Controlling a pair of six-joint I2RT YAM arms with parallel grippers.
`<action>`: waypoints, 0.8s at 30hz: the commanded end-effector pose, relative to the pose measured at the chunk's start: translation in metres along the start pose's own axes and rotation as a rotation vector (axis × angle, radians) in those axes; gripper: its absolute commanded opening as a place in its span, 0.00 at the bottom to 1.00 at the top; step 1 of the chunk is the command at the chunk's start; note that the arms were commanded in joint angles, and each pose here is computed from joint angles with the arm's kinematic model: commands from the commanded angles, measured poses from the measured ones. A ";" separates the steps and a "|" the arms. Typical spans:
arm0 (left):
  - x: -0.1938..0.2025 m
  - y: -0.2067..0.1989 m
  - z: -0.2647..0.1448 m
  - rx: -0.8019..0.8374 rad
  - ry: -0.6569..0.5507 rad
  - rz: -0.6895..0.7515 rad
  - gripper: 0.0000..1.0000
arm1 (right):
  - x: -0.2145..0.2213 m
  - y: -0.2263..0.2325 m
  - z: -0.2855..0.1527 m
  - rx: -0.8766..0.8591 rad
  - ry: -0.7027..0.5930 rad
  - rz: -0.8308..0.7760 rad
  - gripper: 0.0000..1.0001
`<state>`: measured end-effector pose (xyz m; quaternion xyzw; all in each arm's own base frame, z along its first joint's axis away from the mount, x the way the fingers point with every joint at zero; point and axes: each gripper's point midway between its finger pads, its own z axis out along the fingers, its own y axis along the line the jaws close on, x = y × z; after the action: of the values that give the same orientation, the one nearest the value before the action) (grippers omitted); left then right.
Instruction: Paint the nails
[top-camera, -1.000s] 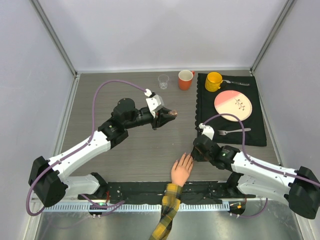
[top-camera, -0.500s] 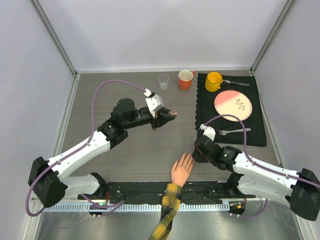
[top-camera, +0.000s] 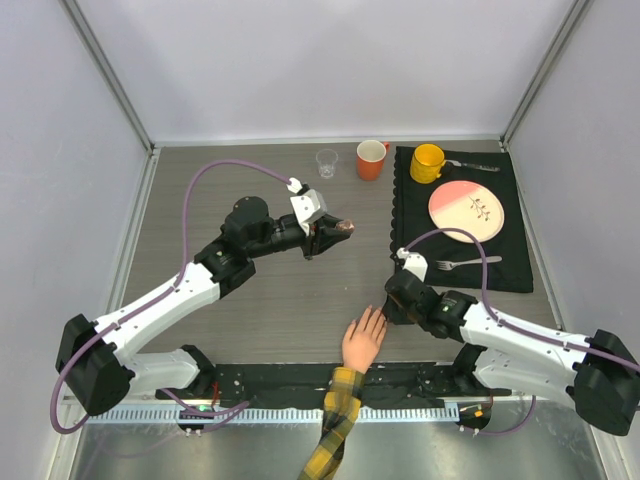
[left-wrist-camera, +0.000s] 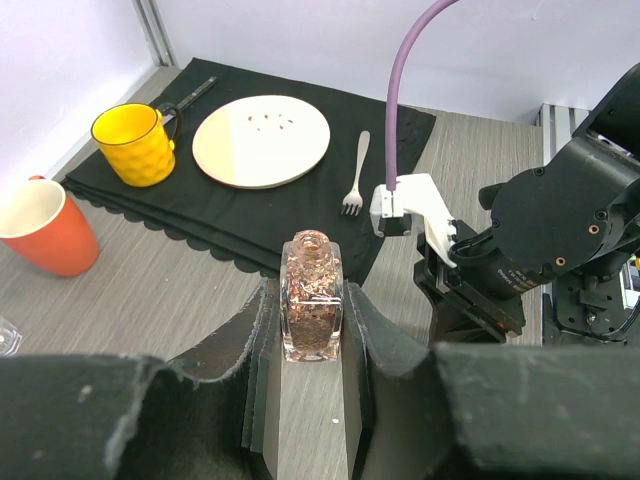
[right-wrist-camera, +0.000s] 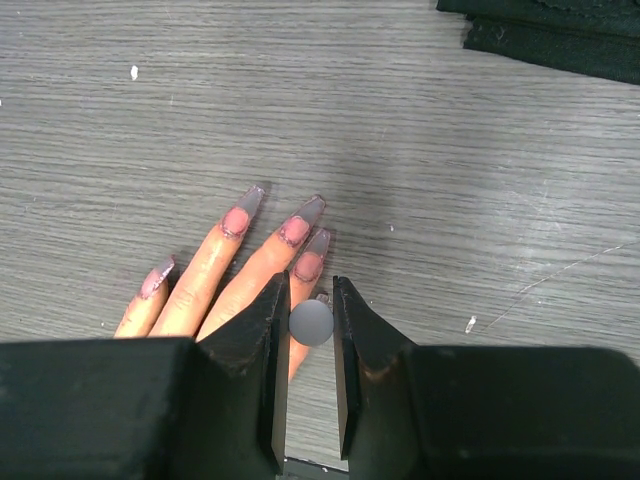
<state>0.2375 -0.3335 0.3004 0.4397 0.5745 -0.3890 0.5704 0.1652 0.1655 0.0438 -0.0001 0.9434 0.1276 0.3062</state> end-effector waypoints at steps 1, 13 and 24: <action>-0.026 -0.003 -0.004 0.008 -0.068 0.051 0.00 | -0.020 0.013 -0.002 -0.029 -0.061 0.030 0.01; -0.026 -0.004 -0.004 0.011 -0.068 0.052 0.00 | -0.025 0.007 0.000 0.015 -0.082 0.026 0.01; -0.028 -0.004 -0.005 0.008 -0.072 0.057 0.00 | -0.028 0.004 0.002 0.037 -0.091 0.007 0.01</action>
<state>0.2370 -0.3329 0.3018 0.4396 0.5733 -0.3889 0.5718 0.1739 0.1617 0.0417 0.0050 0.9420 0.1052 0.3187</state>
